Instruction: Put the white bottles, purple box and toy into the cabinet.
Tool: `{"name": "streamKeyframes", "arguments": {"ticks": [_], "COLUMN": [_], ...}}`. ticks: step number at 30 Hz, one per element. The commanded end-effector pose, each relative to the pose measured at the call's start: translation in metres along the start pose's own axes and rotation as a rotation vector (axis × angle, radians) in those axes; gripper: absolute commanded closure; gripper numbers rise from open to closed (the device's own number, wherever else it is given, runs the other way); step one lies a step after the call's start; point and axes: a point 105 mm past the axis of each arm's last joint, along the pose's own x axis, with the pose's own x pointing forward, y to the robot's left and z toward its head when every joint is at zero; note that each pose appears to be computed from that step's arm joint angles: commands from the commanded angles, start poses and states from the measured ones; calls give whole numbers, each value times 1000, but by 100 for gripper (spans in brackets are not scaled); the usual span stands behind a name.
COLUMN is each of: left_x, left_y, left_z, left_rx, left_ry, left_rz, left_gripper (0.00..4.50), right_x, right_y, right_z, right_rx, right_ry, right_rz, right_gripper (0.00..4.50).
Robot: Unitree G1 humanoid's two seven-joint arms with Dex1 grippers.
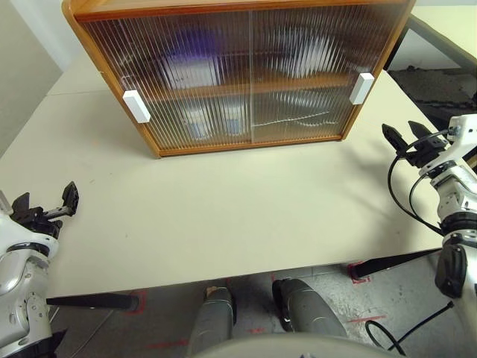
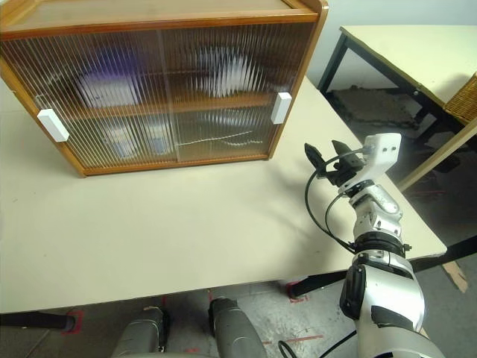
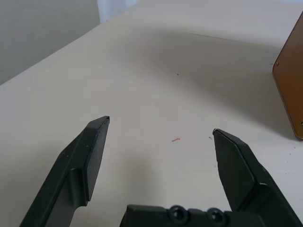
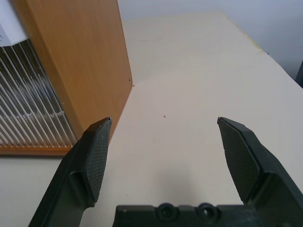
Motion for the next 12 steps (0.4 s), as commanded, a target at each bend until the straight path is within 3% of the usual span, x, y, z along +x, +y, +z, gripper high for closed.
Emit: {"name": "streamKeyframes", "arguments": {"ticks": [1,12], "left_x": [-6,-15], "left_y": [8,9], "left_z": [2,2], "left_rx": [0,-5], "left_ry": [-16,-16], "left_rz": [33,48], "left_gripper": [0,0], "right_x": [3,6], "right_y": [1,9], "right_z": [2,-2], "right_rx": [-19,-31], "right_ry": [12,22], "right_rz": [10,47], "right_gripper": [2,2]}}
